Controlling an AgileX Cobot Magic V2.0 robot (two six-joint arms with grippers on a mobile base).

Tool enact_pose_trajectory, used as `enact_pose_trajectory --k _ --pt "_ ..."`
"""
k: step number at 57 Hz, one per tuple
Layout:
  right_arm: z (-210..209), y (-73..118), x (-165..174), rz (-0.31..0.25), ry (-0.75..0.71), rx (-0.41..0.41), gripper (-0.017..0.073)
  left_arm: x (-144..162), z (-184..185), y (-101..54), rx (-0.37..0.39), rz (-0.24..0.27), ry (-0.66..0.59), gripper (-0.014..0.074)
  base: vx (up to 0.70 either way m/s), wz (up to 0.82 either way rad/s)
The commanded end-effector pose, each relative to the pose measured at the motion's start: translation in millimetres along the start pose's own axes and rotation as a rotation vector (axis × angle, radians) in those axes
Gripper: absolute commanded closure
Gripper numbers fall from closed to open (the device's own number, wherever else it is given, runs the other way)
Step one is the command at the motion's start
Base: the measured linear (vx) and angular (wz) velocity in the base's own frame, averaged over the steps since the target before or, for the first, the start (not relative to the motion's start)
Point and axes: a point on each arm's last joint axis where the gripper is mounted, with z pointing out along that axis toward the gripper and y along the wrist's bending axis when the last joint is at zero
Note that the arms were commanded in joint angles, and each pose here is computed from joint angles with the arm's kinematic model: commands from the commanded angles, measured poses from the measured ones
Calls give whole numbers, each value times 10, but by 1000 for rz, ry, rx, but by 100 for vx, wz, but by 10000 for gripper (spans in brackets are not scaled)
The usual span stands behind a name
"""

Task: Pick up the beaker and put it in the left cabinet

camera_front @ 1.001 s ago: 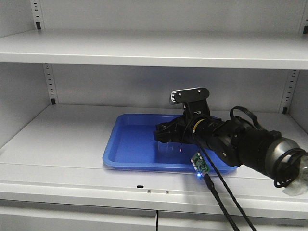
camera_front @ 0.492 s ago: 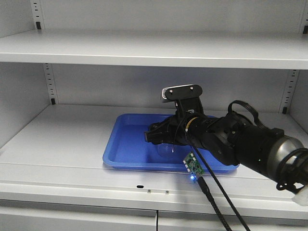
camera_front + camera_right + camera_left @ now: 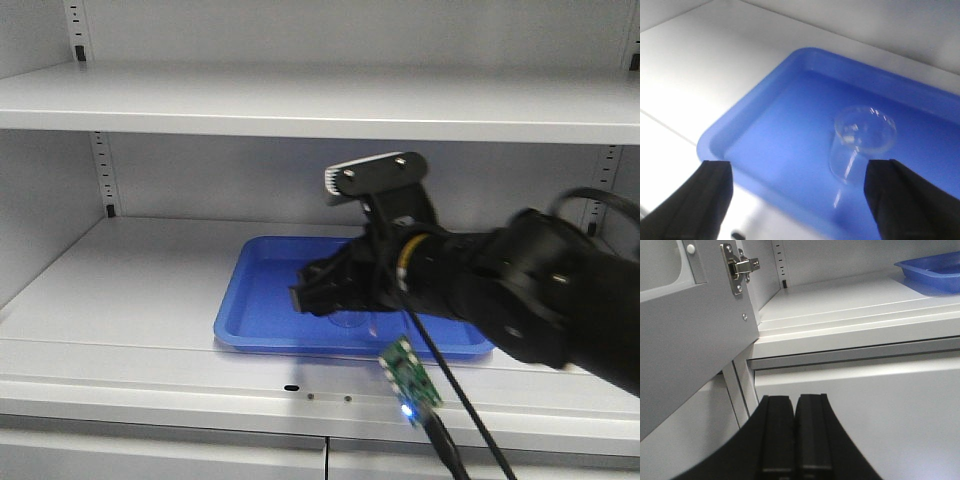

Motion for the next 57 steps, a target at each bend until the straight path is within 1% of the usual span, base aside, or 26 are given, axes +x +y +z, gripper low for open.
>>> enact_pose_trajectory --k 1,5,14,19,26,29,32,34,36,39,44,48,53,57 --pt "-468 -42 -109 9 -127 -28 -27 -145 -23 19 -16 -7 -116 600 0 0" --pt "-698 -49 9 17 -127 -40 -27 -145 -23 19 -16 -7 -116 600 0 0" --pt "-1206 -134 251 28 -160 -43 -27 -145 -23 19 -16 -7 -116 600 0 0" --pt "-1394 -168 383 30 -172 -43 -27 -145 -23 19 -16 -7 -116 600 0 0" --pt "-1527 -199 502 32 -171 -37 -27 -145 -23 19 -16 -7 -116 600 0 0" --pt "-1568 -229 546 6 -160 -14 -27 -145 -23 19 -16 -7 -116 600 0 0" --pt "-1589 -272 571 -55 -150 28 -27 -145 -23 19 -16 -7 -116 600 0 0" --pt "-1595 -302 583 -85 -143 55 -27 -145 -23 19 -16 -7 -116 600 0 0" --pt "-1591 -325 595 -91 -138 73 -27 -145 -23 19 -16 -7 -116 600 0 0" --pt "-1581 -352 628 -84 -126 90 -27 -145 -23 19 -16 -7 -116 600 0 0" --pt "-1577 -376 694 -33 -120 95 -27 -145 -23 19 -16 -7 -116 600 0 0" --pt "-1568 -376 719 -6 -108 95 -27 -145 -23 19 -16 -7 -116 600 0 0" --pt "-1559 -375 748 18 -91 94 -27 -145 -23 19 -16 -7 -116 600 0 0" --pt "-1559 -379 759 23 -80 98 -27 -145 -23 19 -16 -7 -116 600 0 0"
